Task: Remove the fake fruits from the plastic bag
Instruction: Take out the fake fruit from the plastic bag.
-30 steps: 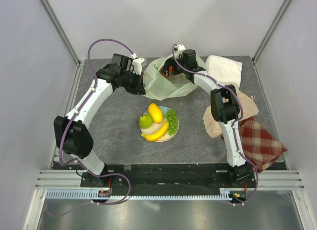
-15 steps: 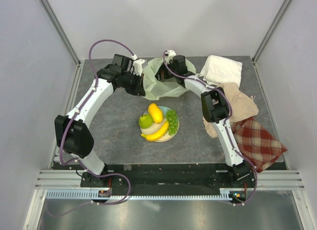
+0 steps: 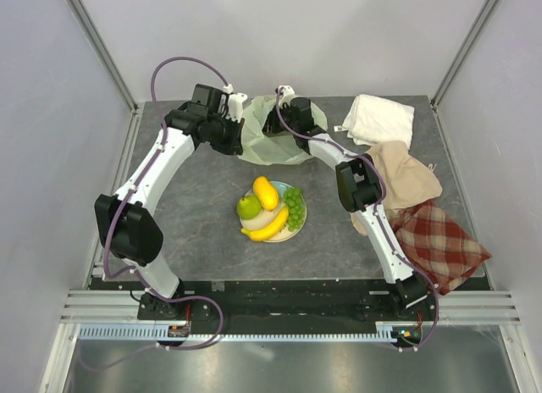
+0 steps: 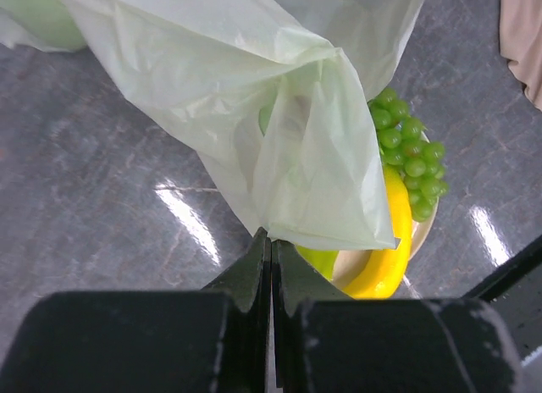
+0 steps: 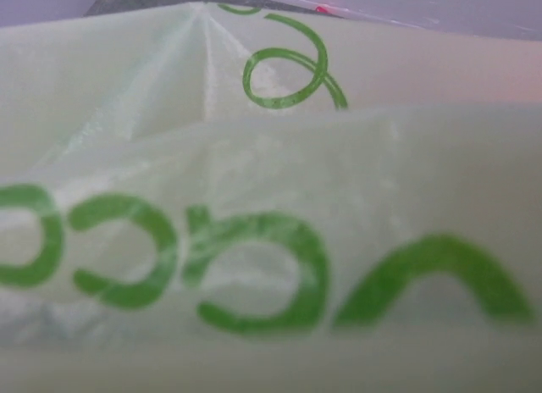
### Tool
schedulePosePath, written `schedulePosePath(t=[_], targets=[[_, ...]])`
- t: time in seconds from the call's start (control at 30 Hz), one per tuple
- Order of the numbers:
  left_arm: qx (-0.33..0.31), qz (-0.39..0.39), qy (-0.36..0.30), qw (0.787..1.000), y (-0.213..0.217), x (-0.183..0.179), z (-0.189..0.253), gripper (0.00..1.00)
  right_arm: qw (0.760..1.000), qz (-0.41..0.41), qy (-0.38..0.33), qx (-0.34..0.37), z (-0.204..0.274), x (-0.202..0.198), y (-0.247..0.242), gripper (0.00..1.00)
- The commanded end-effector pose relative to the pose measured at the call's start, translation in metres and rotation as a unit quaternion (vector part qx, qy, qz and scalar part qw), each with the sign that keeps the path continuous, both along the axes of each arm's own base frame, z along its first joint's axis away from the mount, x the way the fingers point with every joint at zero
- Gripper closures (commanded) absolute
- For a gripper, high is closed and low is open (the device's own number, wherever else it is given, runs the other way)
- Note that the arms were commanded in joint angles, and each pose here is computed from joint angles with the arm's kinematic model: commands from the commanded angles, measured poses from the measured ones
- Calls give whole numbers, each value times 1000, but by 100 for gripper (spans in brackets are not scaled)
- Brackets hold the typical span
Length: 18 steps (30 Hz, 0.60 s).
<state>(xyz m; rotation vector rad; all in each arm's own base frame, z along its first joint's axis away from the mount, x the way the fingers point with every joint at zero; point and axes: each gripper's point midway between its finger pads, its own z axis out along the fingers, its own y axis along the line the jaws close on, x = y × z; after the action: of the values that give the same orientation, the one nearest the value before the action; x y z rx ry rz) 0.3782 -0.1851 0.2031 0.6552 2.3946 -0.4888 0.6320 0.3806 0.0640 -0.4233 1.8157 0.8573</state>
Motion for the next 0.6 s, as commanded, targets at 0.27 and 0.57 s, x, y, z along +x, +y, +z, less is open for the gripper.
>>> schedulePosePath(t=[0.27,0.57], targets=[[32,-12,-62,997,4,26,24,99,993,-79,80,-47,37,-20,-157,71],[-40,-64,-2,997,-35,-14,12,98,979,-107,145,-97,34,-170,-245,73]])
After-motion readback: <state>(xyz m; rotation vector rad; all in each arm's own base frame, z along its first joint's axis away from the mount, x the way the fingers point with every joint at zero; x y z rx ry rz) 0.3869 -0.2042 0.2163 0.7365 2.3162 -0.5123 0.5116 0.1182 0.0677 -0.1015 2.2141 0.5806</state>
